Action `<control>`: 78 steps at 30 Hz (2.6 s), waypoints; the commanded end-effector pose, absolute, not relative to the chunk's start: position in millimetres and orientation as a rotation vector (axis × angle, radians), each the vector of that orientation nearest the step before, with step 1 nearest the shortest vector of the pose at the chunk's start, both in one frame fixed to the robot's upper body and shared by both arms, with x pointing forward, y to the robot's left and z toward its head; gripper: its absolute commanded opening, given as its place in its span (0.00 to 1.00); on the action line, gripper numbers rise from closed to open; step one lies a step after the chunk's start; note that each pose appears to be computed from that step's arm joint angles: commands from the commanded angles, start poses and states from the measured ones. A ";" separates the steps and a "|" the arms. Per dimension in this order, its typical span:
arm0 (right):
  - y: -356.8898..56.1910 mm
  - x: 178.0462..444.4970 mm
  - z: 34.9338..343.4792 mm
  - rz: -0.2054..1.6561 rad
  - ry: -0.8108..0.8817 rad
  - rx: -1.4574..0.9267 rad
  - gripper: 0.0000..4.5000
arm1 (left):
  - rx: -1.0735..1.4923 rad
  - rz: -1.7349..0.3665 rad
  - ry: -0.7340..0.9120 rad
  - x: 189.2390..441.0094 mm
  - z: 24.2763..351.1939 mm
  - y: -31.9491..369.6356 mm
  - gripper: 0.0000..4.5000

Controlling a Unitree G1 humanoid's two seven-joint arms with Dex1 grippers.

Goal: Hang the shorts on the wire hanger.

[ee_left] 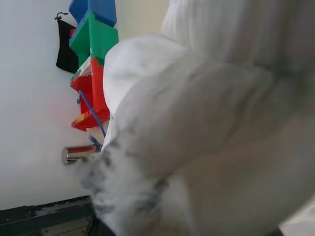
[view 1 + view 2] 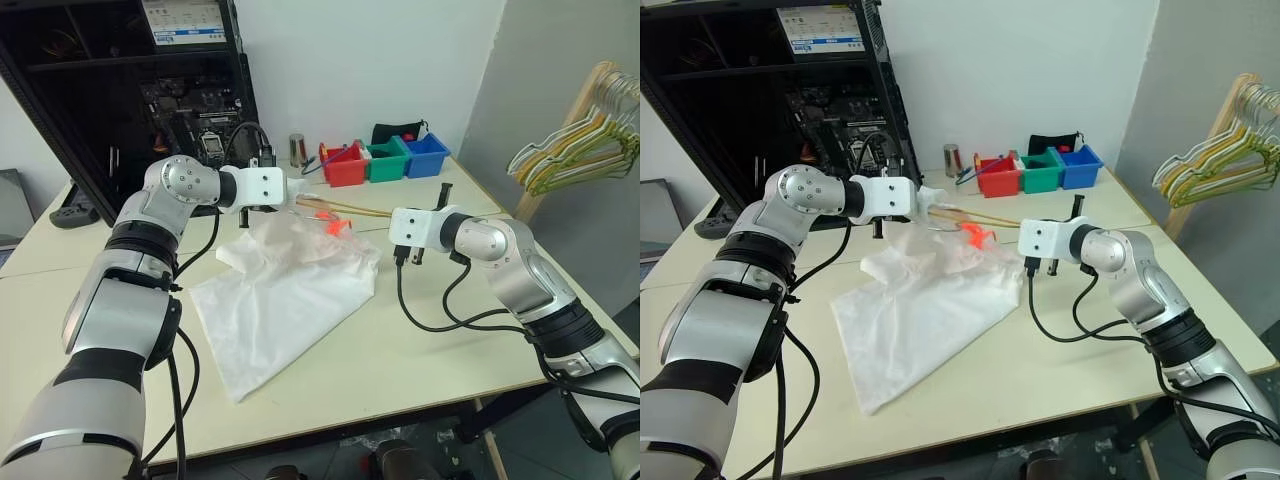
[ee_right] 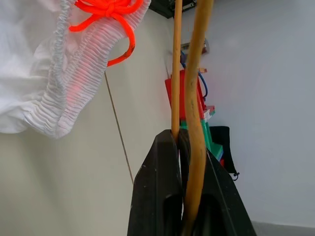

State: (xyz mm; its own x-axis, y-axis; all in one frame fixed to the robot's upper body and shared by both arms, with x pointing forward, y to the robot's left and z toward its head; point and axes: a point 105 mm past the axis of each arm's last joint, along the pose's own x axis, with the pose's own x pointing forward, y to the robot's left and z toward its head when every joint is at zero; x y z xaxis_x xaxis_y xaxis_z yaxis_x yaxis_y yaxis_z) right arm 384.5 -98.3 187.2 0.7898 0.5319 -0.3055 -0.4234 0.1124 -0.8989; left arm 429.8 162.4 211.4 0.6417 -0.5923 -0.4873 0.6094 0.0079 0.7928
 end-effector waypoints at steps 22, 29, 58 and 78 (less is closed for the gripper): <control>-125.2 355.0 209.4 0.836 0.002 -1.165 0.70 | 1.217 -1.039 -0.014 411.2 198.9 158.1 0.00; -166.0 343.4 203.1 0.893 0.299 -0.651 0.99 | 1.114 -1.059 0.061 395.5 187.5 173.8 0.00; -78.2 373.7 107.8 1.085 0.529 0.079 0.99 | 0.801 -1.029 0.171 351.8 203.6 188.1 0.00; -96.8 370.6 116.9 1.064 0.479 0.018 0.04 | 0.784 -1.011 0.171 351.7 200.5 194.9 0.00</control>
State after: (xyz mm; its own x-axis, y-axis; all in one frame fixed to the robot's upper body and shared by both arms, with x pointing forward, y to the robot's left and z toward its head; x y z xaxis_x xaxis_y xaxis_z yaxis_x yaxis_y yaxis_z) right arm 368.6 -93.4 95.7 0.3695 0.8314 -0.4149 -0.8045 0.5097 0.3049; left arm 353.3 188.3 185.3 0.5080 -0.6894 -0.5165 0.8403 0.2649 0.4730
